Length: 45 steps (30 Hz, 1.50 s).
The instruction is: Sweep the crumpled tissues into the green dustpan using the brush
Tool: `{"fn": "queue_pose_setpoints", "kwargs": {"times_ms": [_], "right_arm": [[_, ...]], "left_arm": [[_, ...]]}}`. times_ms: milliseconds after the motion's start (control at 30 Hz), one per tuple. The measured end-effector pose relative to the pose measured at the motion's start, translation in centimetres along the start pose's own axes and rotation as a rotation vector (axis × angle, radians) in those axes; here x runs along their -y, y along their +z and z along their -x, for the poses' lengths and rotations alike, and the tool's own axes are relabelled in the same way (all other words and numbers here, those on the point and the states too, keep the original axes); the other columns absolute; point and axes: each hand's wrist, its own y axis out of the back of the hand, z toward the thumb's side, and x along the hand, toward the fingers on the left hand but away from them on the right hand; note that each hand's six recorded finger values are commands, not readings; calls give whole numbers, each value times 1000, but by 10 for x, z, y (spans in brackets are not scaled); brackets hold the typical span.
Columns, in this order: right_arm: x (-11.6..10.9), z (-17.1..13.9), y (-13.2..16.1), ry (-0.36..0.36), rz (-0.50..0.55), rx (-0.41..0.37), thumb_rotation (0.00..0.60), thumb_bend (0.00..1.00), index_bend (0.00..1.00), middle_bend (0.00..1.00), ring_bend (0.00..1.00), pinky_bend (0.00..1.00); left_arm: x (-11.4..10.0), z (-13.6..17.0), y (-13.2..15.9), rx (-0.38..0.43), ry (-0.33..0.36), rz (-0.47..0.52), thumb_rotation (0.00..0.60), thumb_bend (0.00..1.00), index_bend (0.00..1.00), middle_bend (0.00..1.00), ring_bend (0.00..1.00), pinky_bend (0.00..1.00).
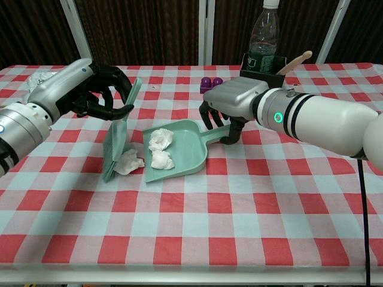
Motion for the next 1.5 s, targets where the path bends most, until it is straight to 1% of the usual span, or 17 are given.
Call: {"fn": "queue_pose_setpoints", "kwargs": {"times_ms": [233, 500, 800, 1000, 1100, 1167, 1267, 1300, 1400, 1500], "right_arm": [[-1, 2, 3, 1, 24, 0, 600, 451, 666, 577, 385, 204], [-1, 4, 2, 4, 87, 6, 600, 472, 667, 578, 385, 204], [1, 4, -2, 8, 143, 14, 600, 468, 665, 578, 379, 204], [2, 4, -6, 1, 183, 24, 600, 468, 632, 568, 377, 204], [3, 5, -7, 1, 193, 25, 600, 470, 584, 554, 368, 204], [4, 4, -7, 4, 200, 25, 600, 465, 523, 533, 347, 204], [5, 4, -10, 11, 209, 28, 600, 440, 396, 465, 285, 202], [6, 4, -10, 13, 211, 30, 600, 433, 371, 445, 268, 199], [7, 3, -11, 17, 217, 33, 600, 390, 241, 358, 205, 187], [7, 2, -12, 17, 218, 35, 600, 363, 170, 304, 170, 178]], "left_arm": [[14, -18, 18, 45, 4, 40, 600, 548, 553, 559, 620, 899], [27, -32, 33, 86, -8, 45, 600, 550, 553, 559, 614, 895], [34, -42, 44, 89, -22, 118, 600, 550, 553, 558, 608, 889], [36, -48, 49, 78, -24, 155, 600, 550, 554, 558, 608, 890], [36, -48, 50, 76, -25, 162, 600, 550, 553, 557, 608, 890], [36, -48, 50, 77, -21, 159, 600, 550, 554, 557, 608, 890], [33, -48, 49, 81, -11, 145, 600, 550, 553, 556, 608, 889], [32, -48, 48, 84, -7, 138, 600, 550, 553, 556, 608, 889], [28, -47, 47, 92, 0, 122, 600, 550, 554, 556, 608, 889], [27, -45, 46, 100, 3, 109, 600, 550, 553, 556, 608, 889]]}}
